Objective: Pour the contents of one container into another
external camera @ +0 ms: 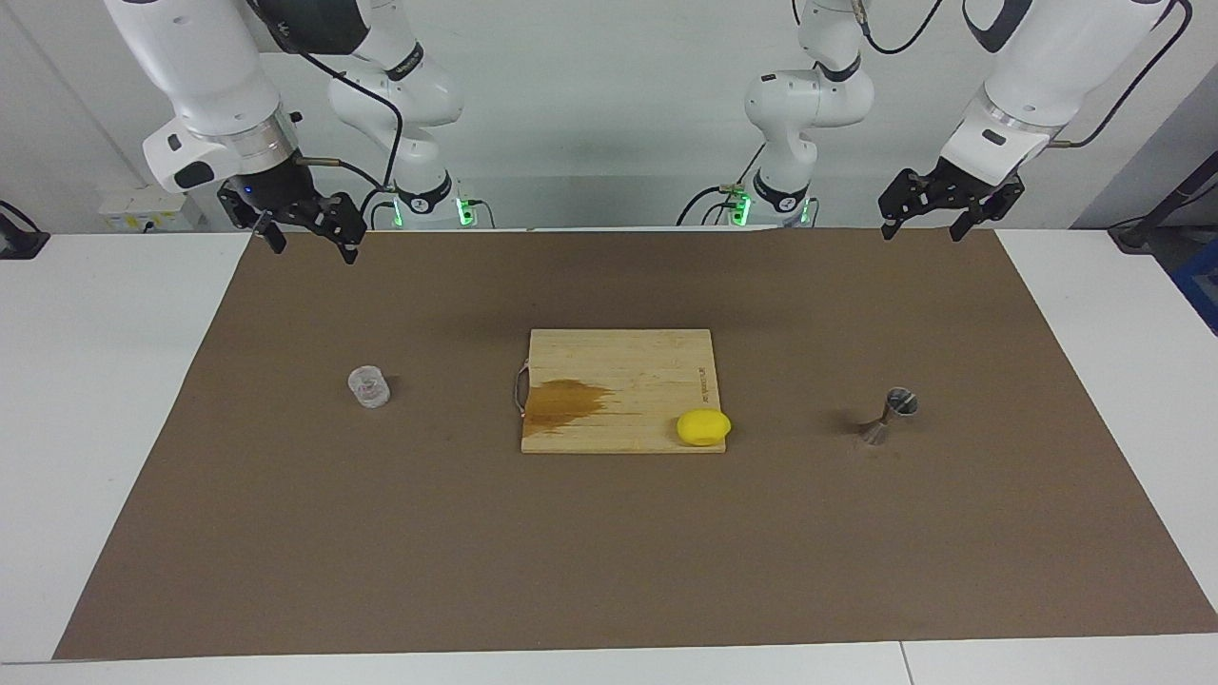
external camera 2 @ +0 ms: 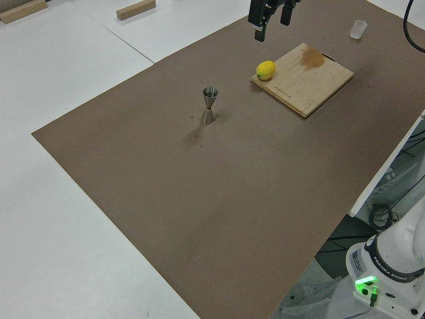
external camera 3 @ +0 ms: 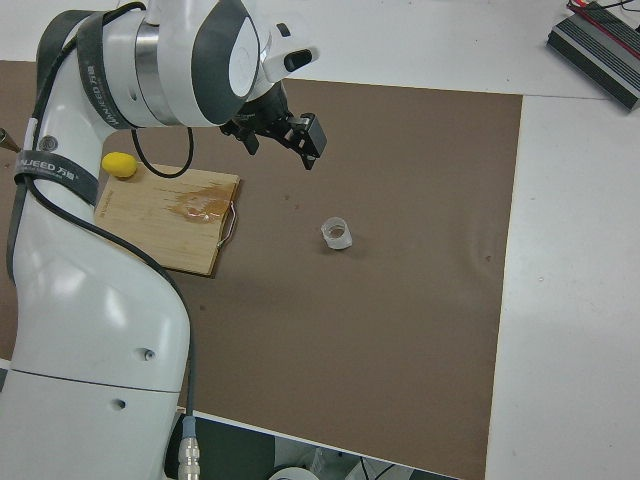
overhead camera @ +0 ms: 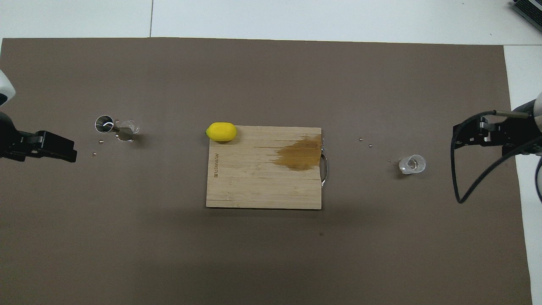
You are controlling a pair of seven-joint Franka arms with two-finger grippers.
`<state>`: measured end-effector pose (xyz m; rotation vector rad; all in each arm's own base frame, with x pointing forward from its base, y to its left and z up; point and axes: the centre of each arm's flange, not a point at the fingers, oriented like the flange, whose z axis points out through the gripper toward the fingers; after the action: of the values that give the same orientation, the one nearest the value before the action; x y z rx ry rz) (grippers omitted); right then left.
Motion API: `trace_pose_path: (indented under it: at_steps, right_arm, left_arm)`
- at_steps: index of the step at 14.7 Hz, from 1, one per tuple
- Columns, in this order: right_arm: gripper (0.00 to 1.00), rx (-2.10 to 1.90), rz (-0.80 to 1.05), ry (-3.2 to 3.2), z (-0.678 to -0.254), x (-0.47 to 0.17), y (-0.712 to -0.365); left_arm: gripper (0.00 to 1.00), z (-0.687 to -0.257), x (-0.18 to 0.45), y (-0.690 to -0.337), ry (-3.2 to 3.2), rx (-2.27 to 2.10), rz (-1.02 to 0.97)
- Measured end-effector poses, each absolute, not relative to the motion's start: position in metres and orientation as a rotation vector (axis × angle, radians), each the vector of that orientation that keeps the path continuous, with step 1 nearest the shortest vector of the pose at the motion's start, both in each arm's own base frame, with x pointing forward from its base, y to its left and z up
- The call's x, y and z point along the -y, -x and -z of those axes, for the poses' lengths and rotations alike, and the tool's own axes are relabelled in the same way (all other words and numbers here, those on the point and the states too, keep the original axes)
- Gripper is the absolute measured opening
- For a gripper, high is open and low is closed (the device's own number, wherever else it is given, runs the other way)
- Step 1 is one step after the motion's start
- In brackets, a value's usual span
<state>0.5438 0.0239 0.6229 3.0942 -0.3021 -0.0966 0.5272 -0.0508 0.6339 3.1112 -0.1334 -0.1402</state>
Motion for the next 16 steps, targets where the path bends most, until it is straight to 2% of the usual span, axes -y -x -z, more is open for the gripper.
trace_pose_path:
  at_steps: [4, 9, 11, 16]
  right_arm:
    - [1.00, 0.302, 0.097, -3.094, -0.623, -0.024, -0.544]
    - [1.00, 0.303, 0.097, -3.094, -0.623, -0.024, -0.544]
    - [1.00, 0.303, 0.097, -3.094, -0.623, -0.024, -0.544]
    - [1.00, 0.303, 0.097, -3.094, -0.623, -0.024, -0.544]
  left_arm:
    - [1.00, -0.620, 0.050, -0.535, -3.112, 0.086, 0.123]
    - [1.00, -0.544, 0.023, -0.559, -3.033, -0.066, 0.399]
    - [1.00, -0.516, -0.009, -0.566, -2.961, -0.253, 0.504]
    - [1.00, -0.477, -0.086, -0.570, -2.522, -1.020, 0.586]
